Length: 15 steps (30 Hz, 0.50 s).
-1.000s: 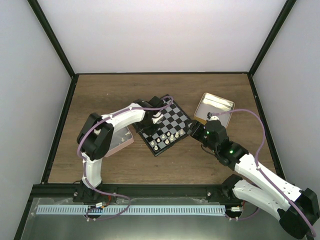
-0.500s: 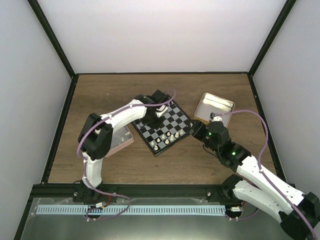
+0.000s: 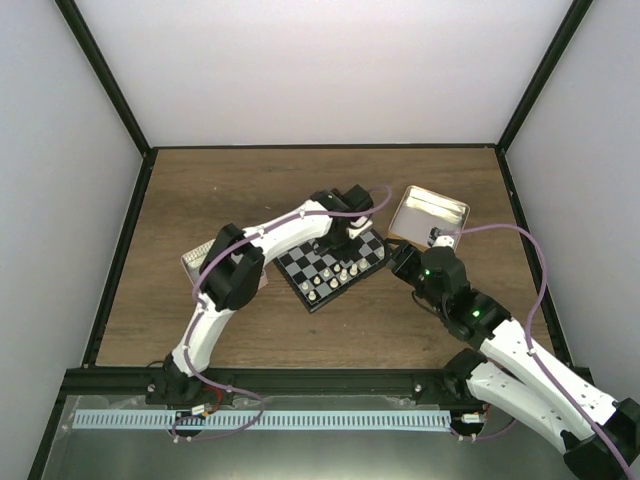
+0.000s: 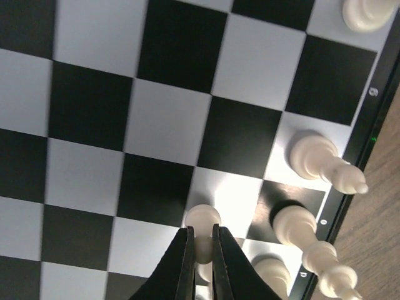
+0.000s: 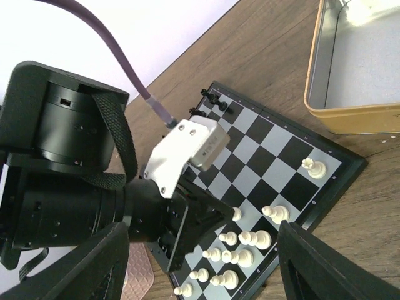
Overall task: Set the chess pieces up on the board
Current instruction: Place the chess piece on the chessboard.
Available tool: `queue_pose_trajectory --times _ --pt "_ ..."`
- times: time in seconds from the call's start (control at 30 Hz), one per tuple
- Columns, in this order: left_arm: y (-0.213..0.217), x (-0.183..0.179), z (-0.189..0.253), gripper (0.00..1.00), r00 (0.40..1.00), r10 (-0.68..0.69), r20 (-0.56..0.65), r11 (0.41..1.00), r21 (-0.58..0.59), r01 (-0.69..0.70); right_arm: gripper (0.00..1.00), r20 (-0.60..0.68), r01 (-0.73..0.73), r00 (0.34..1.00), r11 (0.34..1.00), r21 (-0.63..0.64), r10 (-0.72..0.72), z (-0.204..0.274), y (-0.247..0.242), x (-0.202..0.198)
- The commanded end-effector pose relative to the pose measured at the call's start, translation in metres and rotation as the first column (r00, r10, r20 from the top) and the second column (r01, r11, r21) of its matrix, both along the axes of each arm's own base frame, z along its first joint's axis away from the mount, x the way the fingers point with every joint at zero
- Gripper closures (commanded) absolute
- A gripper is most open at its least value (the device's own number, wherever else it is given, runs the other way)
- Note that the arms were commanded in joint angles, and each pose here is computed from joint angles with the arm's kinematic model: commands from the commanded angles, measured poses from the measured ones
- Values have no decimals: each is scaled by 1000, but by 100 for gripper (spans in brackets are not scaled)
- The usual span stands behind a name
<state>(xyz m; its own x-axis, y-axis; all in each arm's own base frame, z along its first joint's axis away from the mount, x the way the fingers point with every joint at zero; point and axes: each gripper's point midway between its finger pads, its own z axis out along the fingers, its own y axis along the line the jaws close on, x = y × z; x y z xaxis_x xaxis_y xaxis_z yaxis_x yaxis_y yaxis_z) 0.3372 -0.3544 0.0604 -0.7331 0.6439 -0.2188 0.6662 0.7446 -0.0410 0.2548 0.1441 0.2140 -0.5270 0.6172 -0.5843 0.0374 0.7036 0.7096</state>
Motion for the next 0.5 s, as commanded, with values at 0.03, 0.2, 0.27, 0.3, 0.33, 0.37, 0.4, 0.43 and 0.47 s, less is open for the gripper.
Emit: queue_pose_trajectory --times 0.03,0.2,0.27,0.3,0.33,0.37,0.4,0.43,0.47 --pt "-8 -11 0 96 999 -28 -30 1000 7 29 33 -3 31 1000 999 -16 -31 -3 -7 0" --pt "-12 -15 -6 96 998 -37 -43 999 6 37 33 -3 29 1000 999 -15 -29 -3 -7 0" --pt "-14 -16 -7 95 998 -42 -48 999 -1 42 33 -6 29 1000 999 -17 -29 -5 -7 -1" --pt "-15 -17 -7 95 998 -44 -50 999 0 44 33 -6 29 1000 999 -17 -29 -5 -7 -1" --pt "-14 -17 -8 94 998 -46 -52 999 2 46 34 -6 29 1000 999 -18 -29 -5 -7 -1" --pt "-13 -17 -9 94 998 -45 -53 999 5 45 33 -7 29 1000 999 -16 -29 -5 -7 -1" --pt "-14 -18 -9 94 997 -47 -54 999 6 47 33 -8 30 1000 999 -17 -30 -5 -7 -1" --pt "-14 -19 -10 94 997 -51 -59 999 5 52 33 -8 29 1000 999 -16 -29 -5 -7 -1" --pt "-14 -19 -10 94 997 -54 -63 999 4 54 33 -7 28 1000 999 -14 -29 -5 -7 -1"
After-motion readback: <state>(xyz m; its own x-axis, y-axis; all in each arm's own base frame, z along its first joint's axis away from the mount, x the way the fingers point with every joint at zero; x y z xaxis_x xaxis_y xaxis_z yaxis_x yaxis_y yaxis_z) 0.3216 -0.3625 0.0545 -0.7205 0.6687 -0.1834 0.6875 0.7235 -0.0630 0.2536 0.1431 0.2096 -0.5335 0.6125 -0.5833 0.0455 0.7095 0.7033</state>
